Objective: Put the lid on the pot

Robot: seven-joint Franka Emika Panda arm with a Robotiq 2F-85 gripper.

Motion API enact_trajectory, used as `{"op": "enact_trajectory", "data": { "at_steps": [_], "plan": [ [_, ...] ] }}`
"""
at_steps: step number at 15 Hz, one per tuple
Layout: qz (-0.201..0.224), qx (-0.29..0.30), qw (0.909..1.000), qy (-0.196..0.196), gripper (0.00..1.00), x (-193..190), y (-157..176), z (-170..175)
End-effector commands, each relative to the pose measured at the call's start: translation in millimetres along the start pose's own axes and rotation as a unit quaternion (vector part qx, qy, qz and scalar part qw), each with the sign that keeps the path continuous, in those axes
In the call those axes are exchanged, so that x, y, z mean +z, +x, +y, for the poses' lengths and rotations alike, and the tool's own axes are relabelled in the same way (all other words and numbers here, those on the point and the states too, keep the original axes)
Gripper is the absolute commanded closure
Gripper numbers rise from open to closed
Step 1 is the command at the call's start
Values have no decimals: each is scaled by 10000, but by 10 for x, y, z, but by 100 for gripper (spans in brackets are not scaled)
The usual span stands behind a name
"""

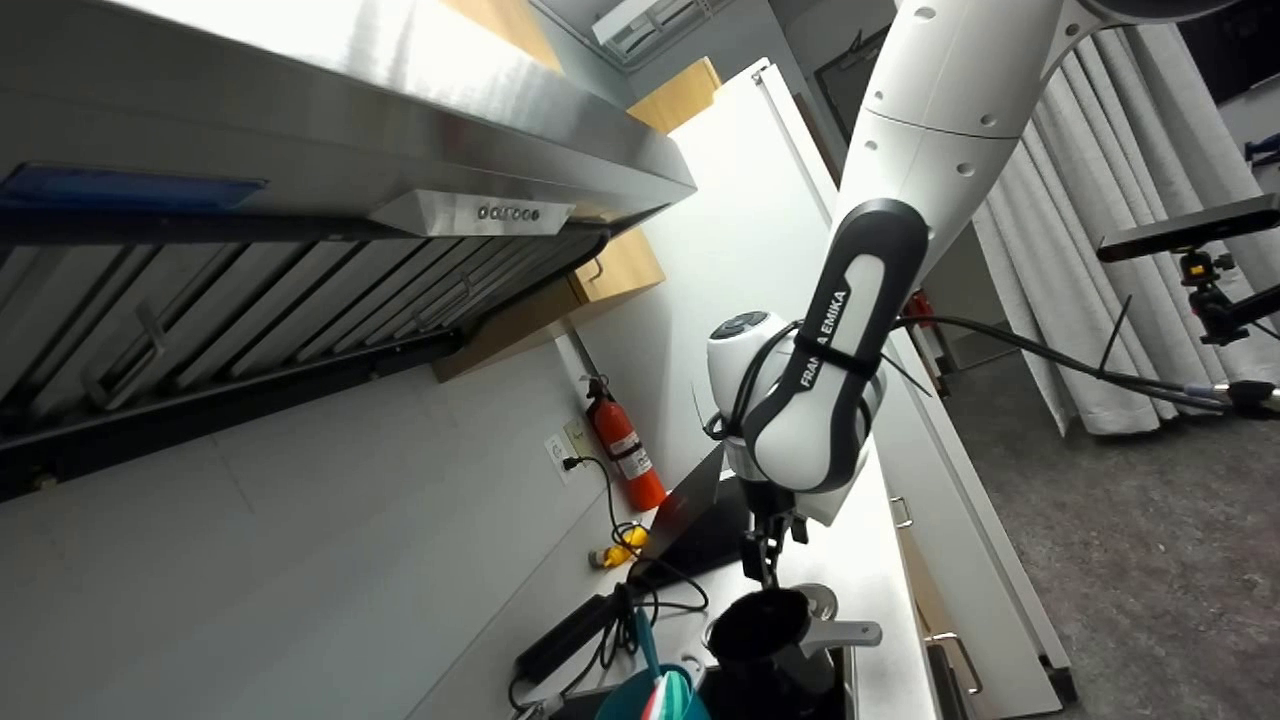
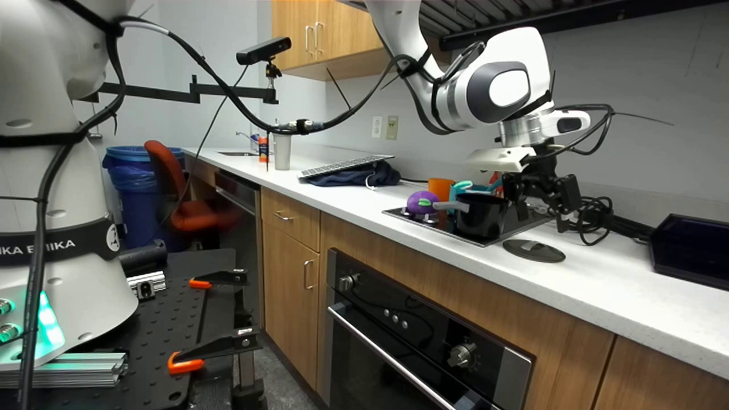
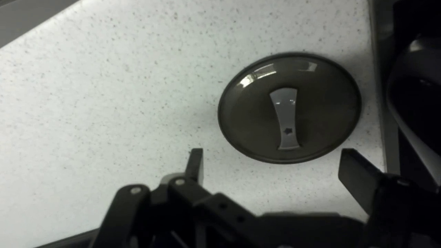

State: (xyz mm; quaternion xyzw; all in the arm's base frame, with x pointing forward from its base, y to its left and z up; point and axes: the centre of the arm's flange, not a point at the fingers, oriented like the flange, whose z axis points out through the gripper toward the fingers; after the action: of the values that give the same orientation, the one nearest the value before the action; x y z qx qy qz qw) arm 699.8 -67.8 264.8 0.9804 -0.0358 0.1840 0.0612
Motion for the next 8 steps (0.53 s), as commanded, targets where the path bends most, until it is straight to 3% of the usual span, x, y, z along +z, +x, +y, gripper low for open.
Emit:
{"op": "enact_trajectory", "data": {
  "at_steps": [1,8],
  "plan": [
    [-76,-203,9998,-3,0,52,126,-35],
    [-368,-425,9984,114,0,224,217,-61]
  ]
}}
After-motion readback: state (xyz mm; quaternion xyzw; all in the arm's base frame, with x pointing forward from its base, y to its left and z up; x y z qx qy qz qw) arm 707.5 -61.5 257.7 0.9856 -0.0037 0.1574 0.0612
